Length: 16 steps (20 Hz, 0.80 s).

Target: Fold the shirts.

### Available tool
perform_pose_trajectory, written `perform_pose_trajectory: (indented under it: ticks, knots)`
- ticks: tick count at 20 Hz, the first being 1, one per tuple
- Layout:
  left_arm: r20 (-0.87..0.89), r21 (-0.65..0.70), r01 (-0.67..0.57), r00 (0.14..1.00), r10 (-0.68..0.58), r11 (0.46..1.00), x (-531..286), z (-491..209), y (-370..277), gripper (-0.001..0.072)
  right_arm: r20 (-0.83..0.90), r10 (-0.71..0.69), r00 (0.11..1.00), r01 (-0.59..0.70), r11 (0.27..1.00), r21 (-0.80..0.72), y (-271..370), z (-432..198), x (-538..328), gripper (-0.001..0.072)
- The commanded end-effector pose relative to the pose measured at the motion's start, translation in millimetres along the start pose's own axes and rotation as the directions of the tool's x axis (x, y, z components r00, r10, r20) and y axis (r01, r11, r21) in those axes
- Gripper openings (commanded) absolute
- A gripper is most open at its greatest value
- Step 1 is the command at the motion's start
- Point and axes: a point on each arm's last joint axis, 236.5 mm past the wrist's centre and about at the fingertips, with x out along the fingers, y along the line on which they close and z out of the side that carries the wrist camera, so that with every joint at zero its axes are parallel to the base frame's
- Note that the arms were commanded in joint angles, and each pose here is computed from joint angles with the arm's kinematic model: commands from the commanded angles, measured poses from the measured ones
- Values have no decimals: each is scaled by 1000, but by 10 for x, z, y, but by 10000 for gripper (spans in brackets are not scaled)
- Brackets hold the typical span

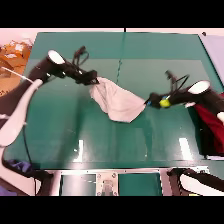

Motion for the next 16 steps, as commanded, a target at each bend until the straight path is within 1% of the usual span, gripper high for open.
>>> perform_pose_trajectory:
  ticks: [1, 3, 5, 7, 8, 9, 10, 11, 13, 16]
  knots:
    - [88, 145, -92, 993, 80, 985, -942, 138, -475, 22, 205, 39, 978, -11, 991, -137, 438, 612, -986, 8]
    - [193, 235, -96, 980, 50, 967, -1512, 194, -950, 22, 364, 87, 927, 17, 962, -273, 971, 819, -1678, 9]
    - [314, 342, -121, 949, 8, 932, -2155, 181, -1466, 22, 496, 147, 856, 57, 926, -373, 1472, 818, -2332, 8]
    - [396, 430, -152, 918, -35, 890, -2714, 47, -1914, 24, 602, 220, 767, 107, 882, -458, 1956, 619, -2979, 9]
    - [425, 489, -178, 904, -54, 854, -2967, -71, -2113, 24, 636, 250, 731, 132, 862, -490, 2128, 482, -3212, 9]
    - [454, 527, -211, 889, -62, 823, -3164, -176, -2240, 24, 657, 271, 703, 145, 850, -506, 2243, 344, -3372, 9]
    - [478, 533, -242, 877, -53, 811, -3286, -242, -2276, 25, 671, 278, 687, 144, 854, -501, 2297, 215, -3468, 9]
    - [483, 532, -264, 875, -32, 804, -3338, -298, -2258, 24, 662, 279, 696, 126, 860, -495, 2313, 97, -3471, 9]
    - [411, 536, -237, 912, -6, 810, -3209, -429, -2167, 24, 605, 266, 750, 75, 875, -477, 2238, -64, -3283, 9]
    - [272, 489, -93, 961, -50, 867, -2665, -548, -1958, 24, 456, 264, 850, -51, 902, -428, 1987, -199, -2639, 9]
